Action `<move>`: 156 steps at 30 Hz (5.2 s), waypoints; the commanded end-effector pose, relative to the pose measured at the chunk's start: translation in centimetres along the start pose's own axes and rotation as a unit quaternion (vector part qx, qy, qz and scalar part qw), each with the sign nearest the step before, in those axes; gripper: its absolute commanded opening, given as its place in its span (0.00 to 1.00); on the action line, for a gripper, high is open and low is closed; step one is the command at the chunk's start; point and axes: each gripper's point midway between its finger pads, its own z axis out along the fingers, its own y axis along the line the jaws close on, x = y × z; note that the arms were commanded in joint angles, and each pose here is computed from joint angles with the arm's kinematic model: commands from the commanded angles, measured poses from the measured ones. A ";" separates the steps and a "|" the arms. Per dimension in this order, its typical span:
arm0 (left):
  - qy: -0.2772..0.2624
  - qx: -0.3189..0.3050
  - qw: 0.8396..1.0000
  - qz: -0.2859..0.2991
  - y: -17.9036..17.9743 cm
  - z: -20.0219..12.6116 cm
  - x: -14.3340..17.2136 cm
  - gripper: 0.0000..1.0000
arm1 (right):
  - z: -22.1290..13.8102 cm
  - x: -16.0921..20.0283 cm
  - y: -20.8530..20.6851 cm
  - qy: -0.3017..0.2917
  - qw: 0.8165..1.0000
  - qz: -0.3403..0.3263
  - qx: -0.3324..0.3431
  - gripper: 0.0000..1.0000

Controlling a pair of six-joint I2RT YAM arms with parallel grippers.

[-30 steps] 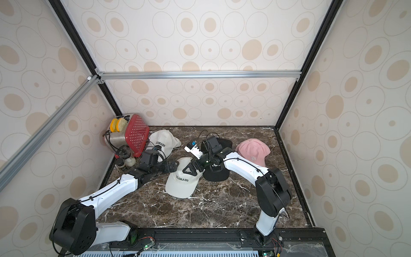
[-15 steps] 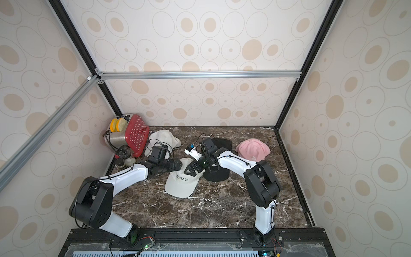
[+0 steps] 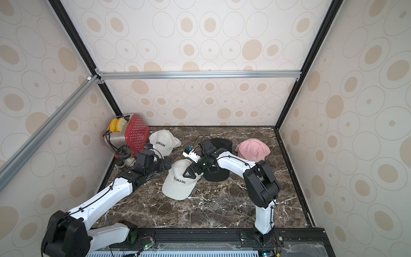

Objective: Stack the baseball caps by color
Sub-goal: Place the baseball cap on the baseball cap, then move the baseball cap to the center of the board, then pick up the baseball cap from the center of the board.

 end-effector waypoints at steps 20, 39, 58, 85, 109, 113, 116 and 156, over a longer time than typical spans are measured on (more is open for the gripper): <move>-0.028 -0.219 0.973 -0.061 9.3 -2.5 2.1 0.99 | -5.8 -3.1 -9.8 -0.017 0.946 0.054 0.319 1.00; -0.009 -0.266 0.961 -0.069 12.6 -3.6 6.2 0.99 | 3.1 -4.1 -10.4 0.080 0.971 -0.110 0.197 0.97; -0.095 -0.248 0.962 -0.068 11.0 -4.2 1.1 0.99 | 7.6 -7.0 -5.9 0.064 0.979 -0.167 0.094 0.95; -0.117 -0.183 0.961 -0.172 8.5 2.2 -4.9 0.99 | -18.8 -4.0 -6.0 -0.233 0.874 0.076 0.420 1.00; -0.047 -0.144 0.957 -0.247 11.3 12.3 -2.4 0.75 | -20.3 5.3 -4.2 -0.226 0.884 0.152 0.379 1.00; -0.056 -0.152 0.950 -0.266 12.0 13.4 -1.7 0.70 | -20.4 5.3 -4.1 -0.225 0.884 0.152 0.380 1.00; -0.076 -0.150 0.946 -0.277 12.5 14.0 -1.7 0.66 | -20.4 5.5 -4.0 -0.221 0.884 0.152 0.382 1.00; -0.197 0.040 0.933 -0.298 7.6 14.6 -10.9 0.00 | -20.6 6.4 -4.6 -0.219 0.874 0.173 0.397 1.00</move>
